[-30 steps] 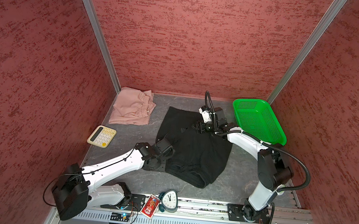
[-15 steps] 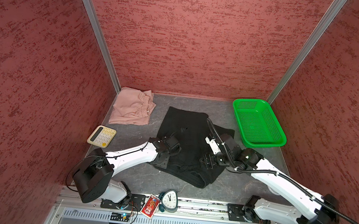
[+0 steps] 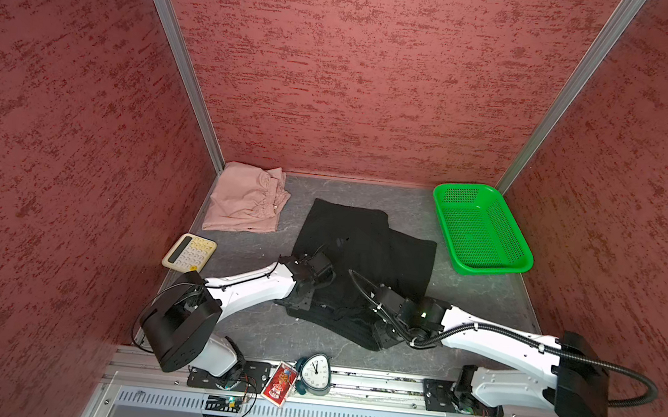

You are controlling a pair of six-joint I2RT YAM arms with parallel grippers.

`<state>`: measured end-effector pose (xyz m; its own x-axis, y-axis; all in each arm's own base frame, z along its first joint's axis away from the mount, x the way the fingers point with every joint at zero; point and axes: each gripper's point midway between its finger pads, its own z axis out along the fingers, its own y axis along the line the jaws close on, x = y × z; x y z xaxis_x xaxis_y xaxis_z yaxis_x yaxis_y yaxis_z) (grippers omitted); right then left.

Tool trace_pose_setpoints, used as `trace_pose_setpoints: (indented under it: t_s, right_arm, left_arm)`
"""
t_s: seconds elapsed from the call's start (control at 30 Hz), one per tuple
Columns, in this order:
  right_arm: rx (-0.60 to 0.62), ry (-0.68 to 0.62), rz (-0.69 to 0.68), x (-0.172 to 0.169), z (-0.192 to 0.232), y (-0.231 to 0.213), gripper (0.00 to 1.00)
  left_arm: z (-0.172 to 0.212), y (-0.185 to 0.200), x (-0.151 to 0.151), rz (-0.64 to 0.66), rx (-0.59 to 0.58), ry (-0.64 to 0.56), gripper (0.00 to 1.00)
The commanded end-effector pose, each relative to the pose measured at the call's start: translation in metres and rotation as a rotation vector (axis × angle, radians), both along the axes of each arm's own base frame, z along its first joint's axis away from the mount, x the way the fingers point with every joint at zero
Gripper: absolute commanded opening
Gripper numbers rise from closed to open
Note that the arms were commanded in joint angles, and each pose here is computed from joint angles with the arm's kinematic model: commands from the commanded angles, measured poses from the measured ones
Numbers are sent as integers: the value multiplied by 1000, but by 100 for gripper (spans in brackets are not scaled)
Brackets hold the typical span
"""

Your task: Fold and stack the shorts

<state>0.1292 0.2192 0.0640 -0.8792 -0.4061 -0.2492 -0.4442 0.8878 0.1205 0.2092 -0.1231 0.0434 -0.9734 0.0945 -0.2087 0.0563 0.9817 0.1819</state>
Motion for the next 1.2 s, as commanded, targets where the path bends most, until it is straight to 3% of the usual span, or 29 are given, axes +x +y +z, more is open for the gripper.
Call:
trace_pose_setpoints:
  t_s: [0.0, 0.13, 0.23, 0.33, 0.53, 0.63, 0.77, 0.9, 1.03, 1.17]
  right_arm:
    - [25, -17, -29, 4, -5, 6, 35]
    - [72, 11, 19, -12, 0, 16, 22]
    - [103, -13, 55, -18, 13, 21, 24]
    - [146, -40, 83, -20, 25, 26, 43]
    - [208, -60, 111, -23, 37, 28, 59]
    - [263, -185, 80, -3, 65, 29, 74]
    - [344, -281, -36, 44, 85, 24, 80]
    - [373, -313, -201, 100, 79, 8, 81]
    - [384, -334, -270, 149, 66, 0, 81]
    - [325, -308, -310, 176, 36, -11, 80]
  left_arm:
    - [9, 11, 13, 63, -11, -59, 0]
    - [20, 21, 27, 124, -60, -101, 0]
    - [26, 27, 32, 176, -144, -124, 0]
    - [29, 30, 34, 225, -243, -161, 0]
    - [22, 55, 18, 415, -356, -195, 0]
    - [14, 65, 14, 478, -402, -201, 5]
    - [5, 72, 16, 520, -439, -209, 10]
    - [8, 81, 27, 525, -455, -251, 9]
    - [22, 85, 39, 522, -487, -300, 9]
    - [22, 93, 38, 575, -532, -305, 9]
